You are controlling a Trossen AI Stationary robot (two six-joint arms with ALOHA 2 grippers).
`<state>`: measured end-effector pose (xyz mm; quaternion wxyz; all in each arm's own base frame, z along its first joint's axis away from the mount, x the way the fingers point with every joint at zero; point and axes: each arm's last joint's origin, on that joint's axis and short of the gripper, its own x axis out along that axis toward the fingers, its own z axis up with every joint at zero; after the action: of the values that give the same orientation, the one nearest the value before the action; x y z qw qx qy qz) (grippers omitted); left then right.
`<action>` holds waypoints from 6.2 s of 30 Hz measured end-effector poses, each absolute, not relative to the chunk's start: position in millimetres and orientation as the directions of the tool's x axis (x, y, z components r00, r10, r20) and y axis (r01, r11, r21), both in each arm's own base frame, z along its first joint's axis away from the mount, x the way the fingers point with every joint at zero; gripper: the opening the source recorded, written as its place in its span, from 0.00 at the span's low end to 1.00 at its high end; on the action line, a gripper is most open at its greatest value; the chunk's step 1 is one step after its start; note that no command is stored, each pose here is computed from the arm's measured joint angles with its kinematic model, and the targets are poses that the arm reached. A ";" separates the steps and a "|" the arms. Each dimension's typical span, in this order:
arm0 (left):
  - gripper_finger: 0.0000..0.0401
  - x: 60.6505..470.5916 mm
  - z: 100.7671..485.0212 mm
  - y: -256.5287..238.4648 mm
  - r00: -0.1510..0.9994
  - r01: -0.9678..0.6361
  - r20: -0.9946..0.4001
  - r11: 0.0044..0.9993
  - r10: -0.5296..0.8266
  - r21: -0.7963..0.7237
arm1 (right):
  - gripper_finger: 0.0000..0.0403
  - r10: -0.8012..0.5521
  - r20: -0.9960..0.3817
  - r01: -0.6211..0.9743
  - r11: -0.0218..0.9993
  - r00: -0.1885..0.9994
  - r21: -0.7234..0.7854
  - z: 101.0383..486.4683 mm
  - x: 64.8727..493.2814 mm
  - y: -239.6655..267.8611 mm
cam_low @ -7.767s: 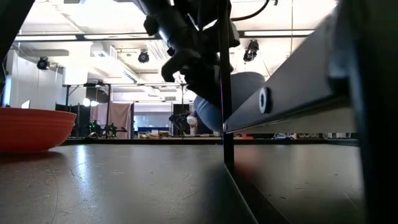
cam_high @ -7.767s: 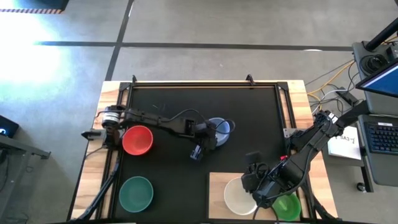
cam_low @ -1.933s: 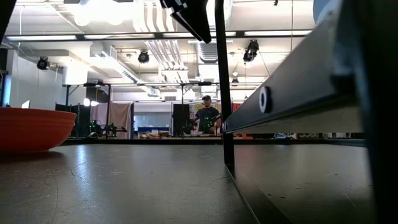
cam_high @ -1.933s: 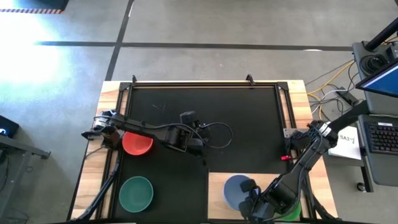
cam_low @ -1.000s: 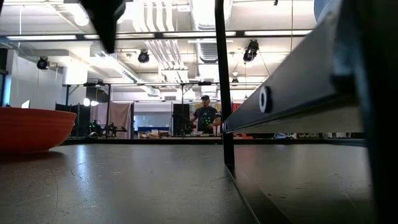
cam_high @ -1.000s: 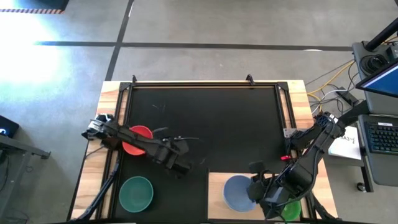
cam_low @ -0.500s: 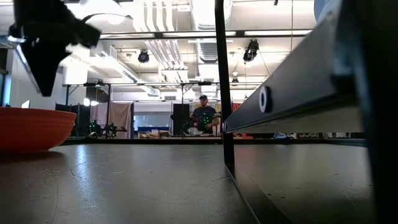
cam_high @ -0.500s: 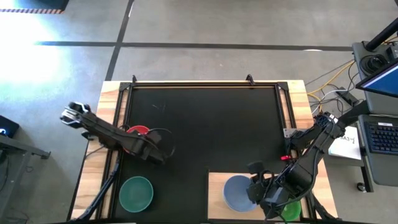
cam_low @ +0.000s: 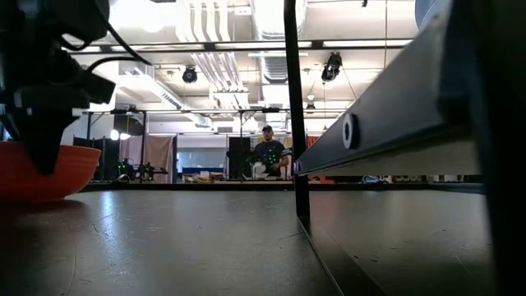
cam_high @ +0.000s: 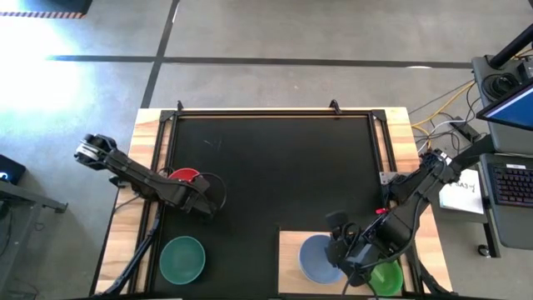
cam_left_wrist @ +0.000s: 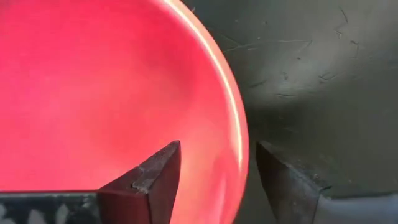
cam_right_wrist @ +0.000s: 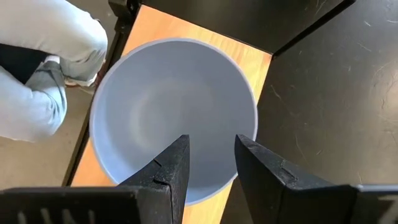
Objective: Place and stack bowls onto a shelf
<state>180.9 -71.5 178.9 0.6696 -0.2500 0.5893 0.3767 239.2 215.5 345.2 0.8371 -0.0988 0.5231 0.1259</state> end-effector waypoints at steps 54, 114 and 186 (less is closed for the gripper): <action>0.00 335.8 330.7 -71.8 0.429 0.569 -0.903 0.767 0.031 0.297 | 0.29 -0.140 -0.783 -0.394 0.802 0.606 -0.449 364.6 278.0 148.6; 0.28 364.8 362.7 -70.9 0.671 0.574 -0.681 0.787 -0.293 0.227 | 0.02 0.264 -0.827 -0.543 0.838 0.496 -0.058 363.8 312.0 85.2; 0.40 335.5 314.9 -73.3 0.407 -0.199 -0.903 0.978 0.137 0.058 | 0.02 0.181 -0.895 -0.457 0.889 0.409 -0.030 304.6 230.9 286.0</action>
<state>335.5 -73.3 314.9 0.8383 -0.0293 0.5351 0.1002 230.9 286.0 304.6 0.8282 -0.1361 0.5085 0.1926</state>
